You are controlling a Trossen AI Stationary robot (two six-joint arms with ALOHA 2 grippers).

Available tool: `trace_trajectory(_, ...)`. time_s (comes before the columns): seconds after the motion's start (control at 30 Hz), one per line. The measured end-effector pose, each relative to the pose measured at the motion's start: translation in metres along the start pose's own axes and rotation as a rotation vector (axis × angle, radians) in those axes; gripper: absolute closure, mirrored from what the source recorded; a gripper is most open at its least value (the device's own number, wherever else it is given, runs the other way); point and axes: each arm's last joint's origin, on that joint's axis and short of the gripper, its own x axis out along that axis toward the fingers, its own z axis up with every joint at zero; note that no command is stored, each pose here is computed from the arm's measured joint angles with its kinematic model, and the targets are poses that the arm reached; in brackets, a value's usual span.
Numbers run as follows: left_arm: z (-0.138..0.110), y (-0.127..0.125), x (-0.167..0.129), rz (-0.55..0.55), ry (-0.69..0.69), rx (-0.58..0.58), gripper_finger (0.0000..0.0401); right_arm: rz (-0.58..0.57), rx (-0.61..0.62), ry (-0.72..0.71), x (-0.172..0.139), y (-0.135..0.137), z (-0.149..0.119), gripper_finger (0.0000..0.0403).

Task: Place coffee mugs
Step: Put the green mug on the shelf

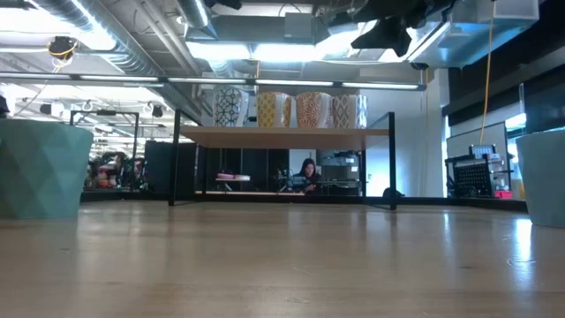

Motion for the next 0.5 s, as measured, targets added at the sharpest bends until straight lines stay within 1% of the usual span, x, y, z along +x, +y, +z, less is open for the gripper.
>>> trace_trajectory(0.1, -0.005, -0.019, 0.007, -0.027, 0.027, -0.021, 0.0335, 0.026, 0.044, 0.014, 0.0, 0.001, -0.001, 0.014)
trace_trajectory(0.2, -0.008, -0.038, 0.012, -0.021, 0.055, -0.058, 0.0335, 0.078, 0.084, 0.025, 0.0, 0.002, -0.001, 0.0145)
trace_trajectory(0.33, -0.01, -0.066, 0.015, -0.037, 0.076, -0.122, 0.0335, 0.193, 0.09, 0.054, -0.001, 0.005, -0.002, 0.0149)
trace_trajectory(0.5, -0.01, -0.097, 0.019, -0.103, 0.068, -0.214, 0.0335, 0.29, 0.09, 0.081, -0.001, 0.008, -0.003, 0.015)
